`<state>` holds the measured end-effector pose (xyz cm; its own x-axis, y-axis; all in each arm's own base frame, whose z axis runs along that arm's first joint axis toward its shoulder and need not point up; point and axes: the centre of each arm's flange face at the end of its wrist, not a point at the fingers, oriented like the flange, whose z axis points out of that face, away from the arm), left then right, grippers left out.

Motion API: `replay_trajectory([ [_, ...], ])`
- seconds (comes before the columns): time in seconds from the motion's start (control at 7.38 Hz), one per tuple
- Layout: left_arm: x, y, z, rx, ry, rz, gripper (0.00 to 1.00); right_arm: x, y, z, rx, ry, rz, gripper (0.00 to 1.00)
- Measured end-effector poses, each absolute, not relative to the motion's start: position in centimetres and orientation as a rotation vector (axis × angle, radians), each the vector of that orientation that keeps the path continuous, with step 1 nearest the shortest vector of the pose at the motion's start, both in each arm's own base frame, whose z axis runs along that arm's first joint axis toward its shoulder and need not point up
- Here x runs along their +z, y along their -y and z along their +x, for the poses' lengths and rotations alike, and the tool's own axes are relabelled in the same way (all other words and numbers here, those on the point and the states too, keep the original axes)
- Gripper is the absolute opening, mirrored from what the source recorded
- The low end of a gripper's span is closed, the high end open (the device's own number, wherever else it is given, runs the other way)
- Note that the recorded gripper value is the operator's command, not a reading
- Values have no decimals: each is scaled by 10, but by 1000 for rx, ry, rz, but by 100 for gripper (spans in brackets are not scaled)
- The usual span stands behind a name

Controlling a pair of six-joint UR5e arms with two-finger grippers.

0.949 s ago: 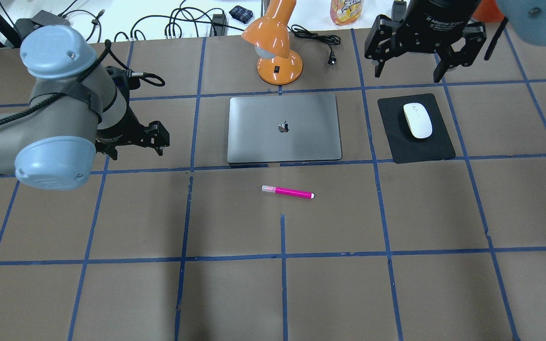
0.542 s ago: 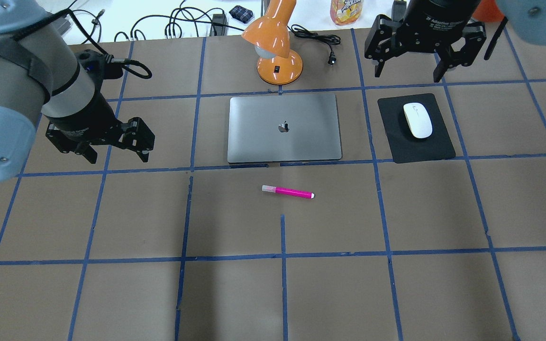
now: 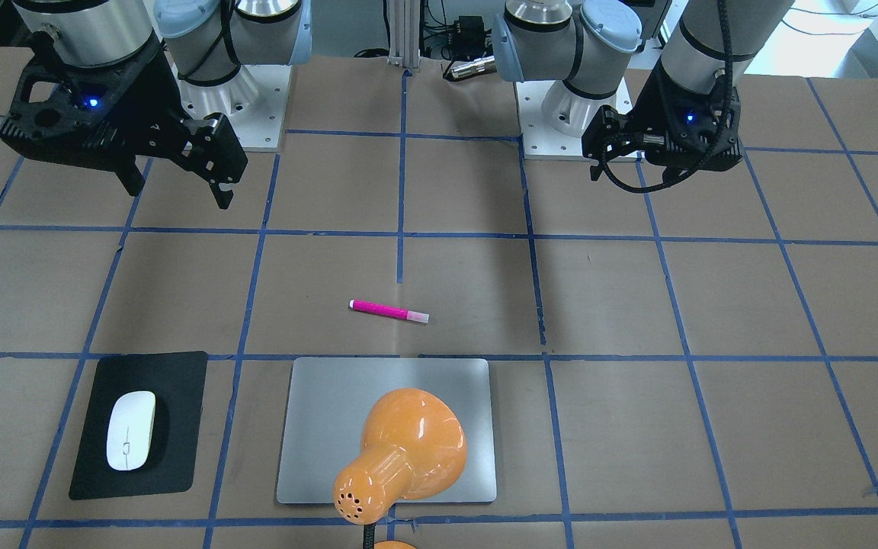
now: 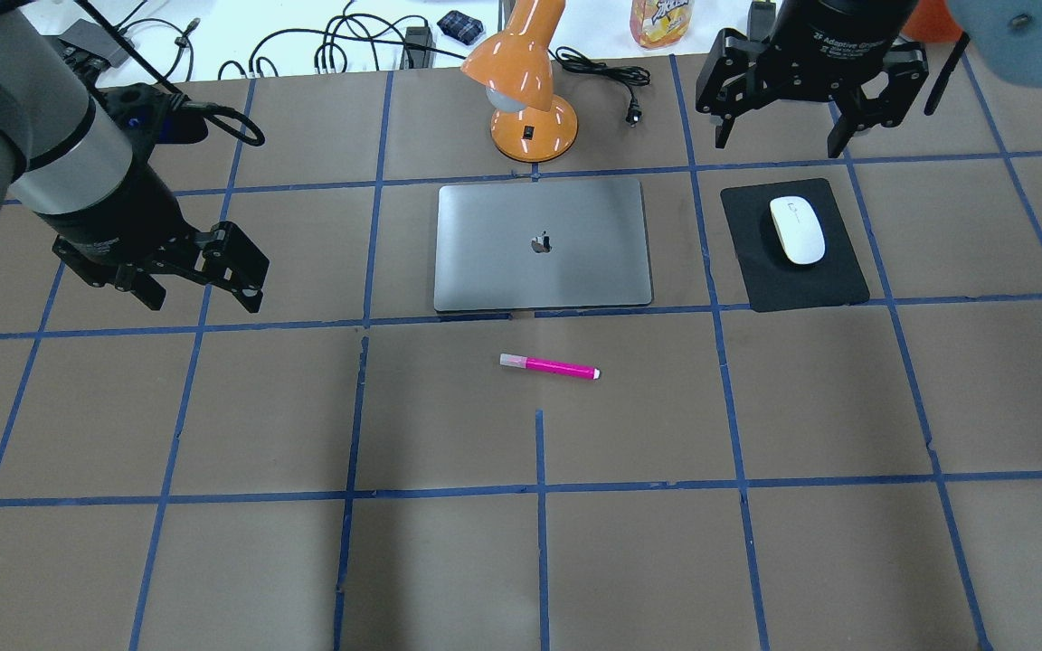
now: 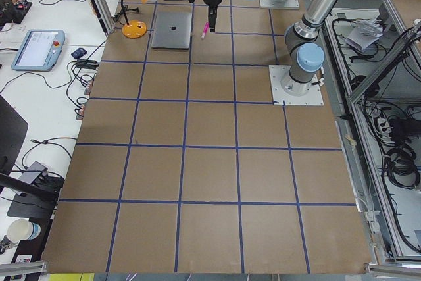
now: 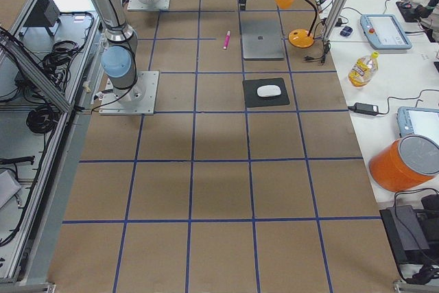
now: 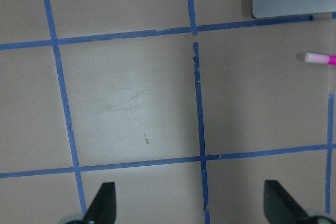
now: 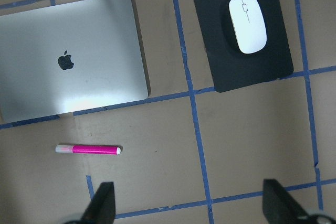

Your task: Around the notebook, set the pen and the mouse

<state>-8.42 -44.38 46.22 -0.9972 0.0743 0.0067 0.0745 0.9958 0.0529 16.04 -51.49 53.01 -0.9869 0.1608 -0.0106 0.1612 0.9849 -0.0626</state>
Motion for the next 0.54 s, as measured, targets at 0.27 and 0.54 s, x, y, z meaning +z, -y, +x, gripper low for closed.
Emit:
replay_trajectory([
  [0.27, 469, 447, -82, -78, 3164, -102, 100, 530, 515, 160, -99, -3125, 251, 100],
  [0.54, 470, 450, -84, -74, 3158, -75, 100, 530, 515, 160, -98, -3125, 250, 100],
])
